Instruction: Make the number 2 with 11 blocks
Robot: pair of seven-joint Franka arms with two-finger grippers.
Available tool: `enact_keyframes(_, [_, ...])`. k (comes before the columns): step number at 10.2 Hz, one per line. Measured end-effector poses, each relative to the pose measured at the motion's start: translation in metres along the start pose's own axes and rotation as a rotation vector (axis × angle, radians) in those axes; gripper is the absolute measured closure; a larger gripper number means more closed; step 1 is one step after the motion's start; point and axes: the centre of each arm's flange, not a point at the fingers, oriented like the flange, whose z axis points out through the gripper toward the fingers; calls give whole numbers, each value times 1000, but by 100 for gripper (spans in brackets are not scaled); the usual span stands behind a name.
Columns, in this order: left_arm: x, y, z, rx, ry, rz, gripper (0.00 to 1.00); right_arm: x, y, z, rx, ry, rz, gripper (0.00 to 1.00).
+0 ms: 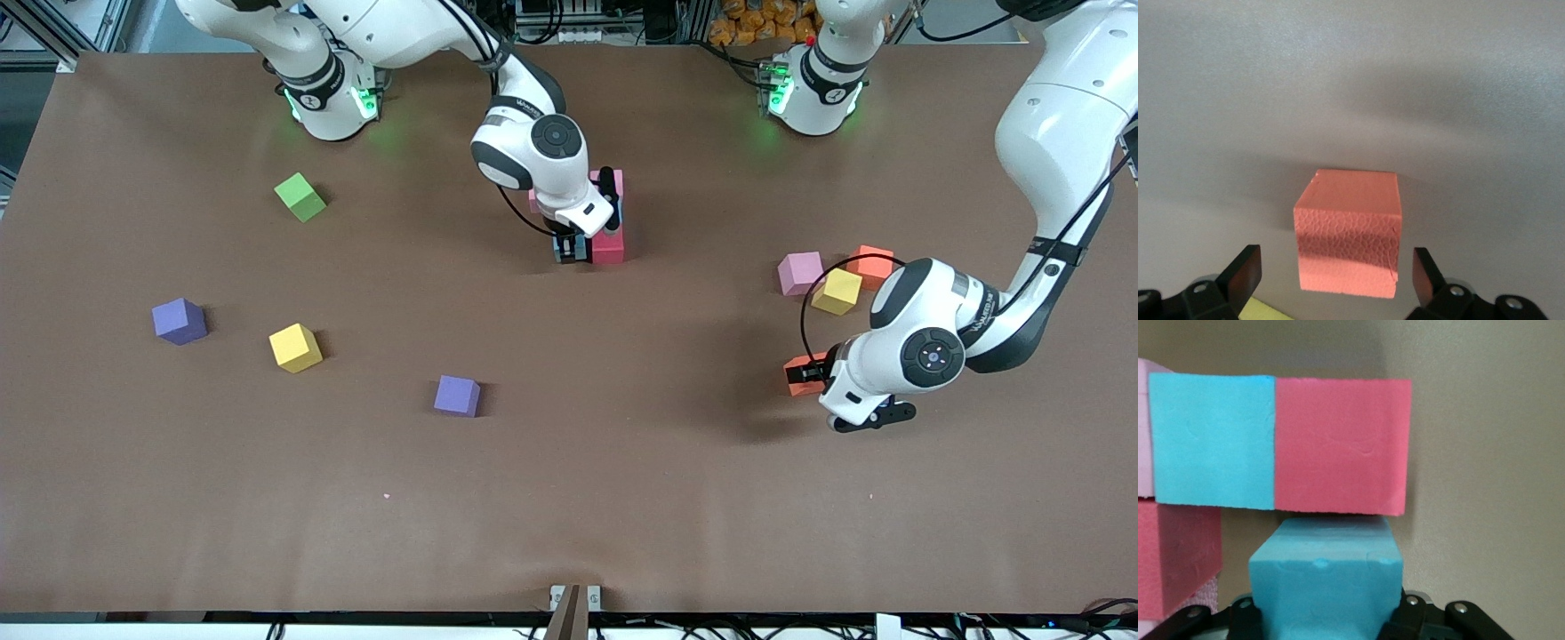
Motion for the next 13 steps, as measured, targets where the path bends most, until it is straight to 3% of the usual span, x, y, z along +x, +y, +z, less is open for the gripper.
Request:
enact_keyframes(6, [5, -6, 20, -8, -14, -12, 1, 4, 4, 11, 0, -8, 6, 39])
enact_keyframes(7, [5, -6, 20, -8, -14, -12, 10, 5, 4, 11, 2, -6, 12, 39])
enact_keyframes(8, [5, -5, 20, -8, -14, -11, 12, 6, 3, 11, 10, -3, 21, 39])
enact_keyframes(10, [5, -4, 19, -10, -10, -10, 41, 7, 1, 14, 15, -4, 29, 39])
enact_keyframes(13, [7, 0, 7, -26, 11, -7, 45, 7, 3, 14, 16, -2, 33, 39])
